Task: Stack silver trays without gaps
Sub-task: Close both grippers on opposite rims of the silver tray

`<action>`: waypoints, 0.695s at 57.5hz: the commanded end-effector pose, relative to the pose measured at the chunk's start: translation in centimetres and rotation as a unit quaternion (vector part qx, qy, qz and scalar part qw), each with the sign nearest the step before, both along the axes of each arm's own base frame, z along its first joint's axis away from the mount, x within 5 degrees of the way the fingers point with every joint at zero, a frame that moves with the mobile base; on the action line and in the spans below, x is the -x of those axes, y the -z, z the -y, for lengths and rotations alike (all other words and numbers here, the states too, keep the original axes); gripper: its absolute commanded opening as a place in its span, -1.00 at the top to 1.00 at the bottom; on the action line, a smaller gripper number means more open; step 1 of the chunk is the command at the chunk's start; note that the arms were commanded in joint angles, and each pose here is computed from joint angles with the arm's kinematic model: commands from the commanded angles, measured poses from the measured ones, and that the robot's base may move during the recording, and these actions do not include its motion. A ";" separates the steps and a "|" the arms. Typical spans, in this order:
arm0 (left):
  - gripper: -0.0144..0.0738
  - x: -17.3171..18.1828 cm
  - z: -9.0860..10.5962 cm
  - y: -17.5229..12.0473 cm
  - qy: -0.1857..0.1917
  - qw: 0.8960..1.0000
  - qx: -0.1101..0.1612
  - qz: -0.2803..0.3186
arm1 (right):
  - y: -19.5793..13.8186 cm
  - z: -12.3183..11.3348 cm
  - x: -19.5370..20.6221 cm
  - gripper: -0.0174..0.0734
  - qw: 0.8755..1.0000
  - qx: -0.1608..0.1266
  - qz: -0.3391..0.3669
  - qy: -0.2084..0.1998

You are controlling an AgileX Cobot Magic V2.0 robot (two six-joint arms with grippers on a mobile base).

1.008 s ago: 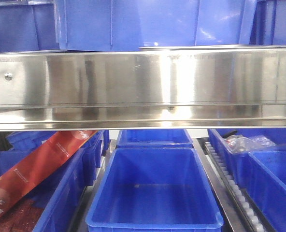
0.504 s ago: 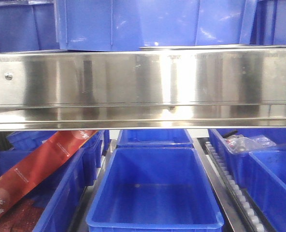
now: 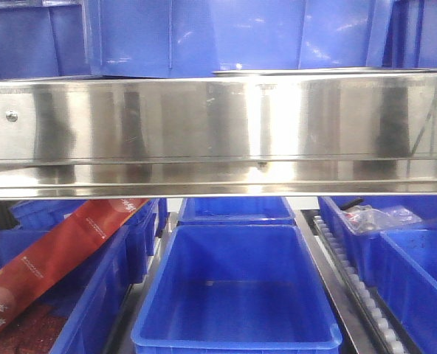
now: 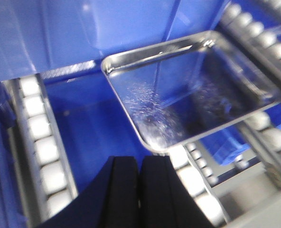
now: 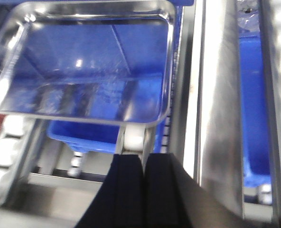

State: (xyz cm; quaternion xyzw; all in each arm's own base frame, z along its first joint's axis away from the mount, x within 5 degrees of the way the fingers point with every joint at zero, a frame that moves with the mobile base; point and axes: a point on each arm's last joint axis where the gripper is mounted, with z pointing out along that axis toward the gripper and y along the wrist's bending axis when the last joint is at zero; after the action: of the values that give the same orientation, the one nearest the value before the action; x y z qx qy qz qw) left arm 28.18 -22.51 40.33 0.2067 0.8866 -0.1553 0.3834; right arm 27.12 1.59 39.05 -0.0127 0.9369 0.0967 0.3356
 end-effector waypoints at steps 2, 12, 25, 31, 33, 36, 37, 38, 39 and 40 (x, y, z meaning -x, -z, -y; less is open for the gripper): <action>0.71 -1.6 2.4 0.7 -0.003 1.000 -0.005 -0.007 | -0.3 -0.4 -2.0 0.78 0.999 0.021 0.029 -0.008; 0.63 -4.0 4.6 2.2 -0.002 1.000 -0.010 -0.016 | -0.2 -0.9 -4.8 0.78 0.999 0.020 0.048 -0.010; -0.05 -5.3 5.7 4.1 -0.002 0.999 -0.023 -0.026 | 1.4 -1.0 -7.7 0.74 0.999 0.021 0.022 -0.012; -0.28 -5.8 5.8 4.8 -0.017 0.999 -0.029 -0.029 | 2.6 -1.0 -8.7 0.57 1.000 0.021 0.003 -0.013; -0.32 -6.0 5.8 5.1 -0.021 0.999 -0.031 -0.030 | 3.0 -1.1 -9.0 0.43 1.000 0.020 -0.002 -0.013; -0.34 -6.2 5.9 5.5 -0.029 0.998 -0.028 -0.037 | 3.6 -1.1 -9.4 0.14 1.000 0.020 -0.011 -0.013; -0.34 -6.2 6.0 5.6 -0.033 0.998 -0.026 -0.040 | 3.9 -1.1 -9.6 0.07 1.000 0.020 -0.014 -0.013; -0.34 -6.3 6.0 5.8 -0.035 0.998 -0.025 -0.042 | 4.0 -1.1 -9.6 -0.04 1.000 0.020 -0.015 -0.013; -0.34 -6.3 6.0 5.8 -0.037 0.998 -0.024 -0.043 | 4.2 -1.1 -9.8 -0.10 1.000 0.020 -0.017 -0.013; -0.34 -6.4 6.1 5.9 -0.039 0.998 -0.023 -0.044 | 4.3 -1.1 -9.9 -0.16 1.000 0.020 -0.020 -0.013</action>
State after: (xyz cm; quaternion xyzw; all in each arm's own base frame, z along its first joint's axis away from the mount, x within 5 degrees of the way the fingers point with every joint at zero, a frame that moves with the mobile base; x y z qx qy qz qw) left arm 34.45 -28.35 34.34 0.1890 0.9132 -0.1223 0.3398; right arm 36.46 2.64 35.00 -0.0229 0.9452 0.0884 0.3133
